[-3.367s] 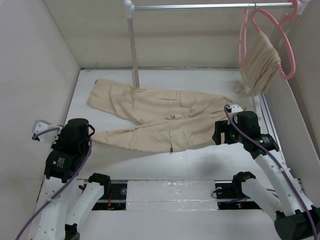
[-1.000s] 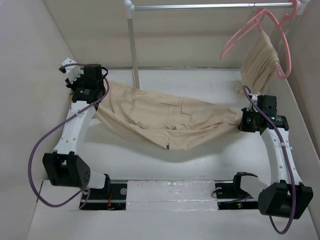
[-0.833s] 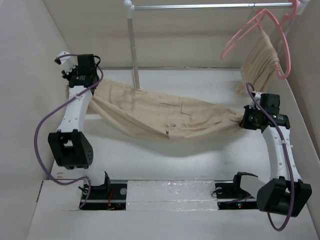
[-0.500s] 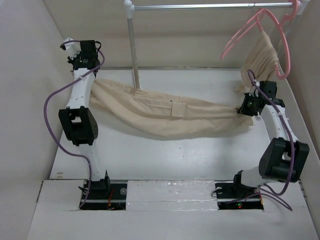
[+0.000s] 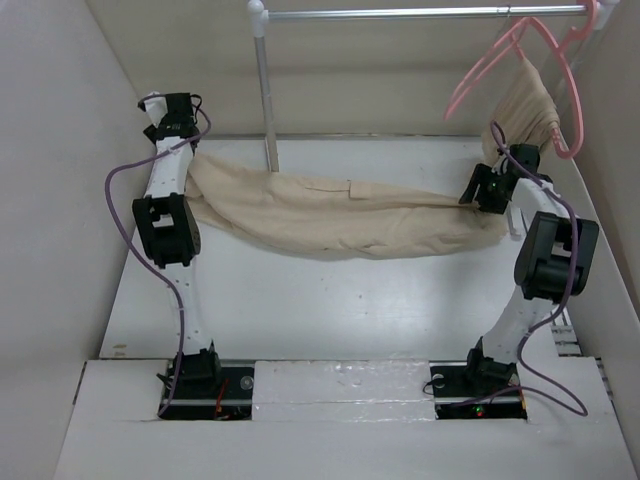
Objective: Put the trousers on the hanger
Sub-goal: Fold the trousers at the center of the board.
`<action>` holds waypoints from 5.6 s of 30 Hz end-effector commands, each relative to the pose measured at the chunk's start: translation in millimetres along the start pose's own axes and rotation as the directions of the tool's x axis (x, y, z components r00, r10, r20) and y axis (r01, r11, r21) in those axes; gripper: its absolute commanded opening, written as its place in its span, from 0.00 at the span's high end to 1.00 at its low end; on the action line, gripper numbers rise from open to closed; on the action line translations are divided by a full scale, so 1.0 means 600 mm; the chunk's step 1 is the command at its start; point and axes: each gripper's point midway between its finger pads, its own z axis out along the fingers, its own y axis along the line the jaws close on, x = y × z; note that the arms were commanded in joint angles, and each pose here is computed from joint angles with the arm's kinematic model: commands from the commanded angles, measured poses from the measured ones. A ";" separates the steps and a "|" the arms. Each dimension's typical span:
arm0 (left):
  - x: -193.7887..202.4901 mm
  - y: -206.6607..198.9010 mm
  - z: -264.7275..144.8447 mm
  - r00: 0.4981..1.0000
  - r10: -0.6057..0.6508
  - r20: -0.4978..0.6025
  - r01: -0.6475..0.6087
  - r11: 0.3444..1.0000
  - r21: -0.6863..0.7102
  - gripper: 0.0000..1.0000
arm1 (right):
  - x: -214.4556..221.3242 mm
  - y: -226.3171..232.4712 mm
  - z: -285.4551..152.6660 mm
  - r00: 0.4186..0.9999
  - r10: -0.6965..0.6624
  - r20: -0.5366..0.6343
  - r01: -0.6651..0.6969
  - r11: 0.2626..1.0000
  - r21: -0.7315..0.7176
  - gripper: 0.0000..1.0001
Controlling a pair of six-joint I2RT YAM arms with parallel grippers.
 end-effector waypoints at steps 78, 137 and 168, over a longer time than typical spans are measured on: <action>0.101 0.236 0.006 0.921 -0.187 -0.340 0.207 0.978 0.020 0.57 | 0.200 0.177 -0.176 0.904 -0.419 0.089 0.428 0.876 -0.225 0.68; 0.241 0.202 -0.017 0.840 -0.225 -0.495 0.275 0.961 0.030 1.00 | 0.114 -0.059 -0.051 0.869 0.452 0.201 -0.408 0.885 -0.226 0.99; 0.200 0.387 -0.283 0.921 -0.236 -0.309 0.161 0.955 -0.251 0.26 | 0.245 -0.053 -0.244 0.986 0.169 0.000 -0.169 0.985 0.037 0.00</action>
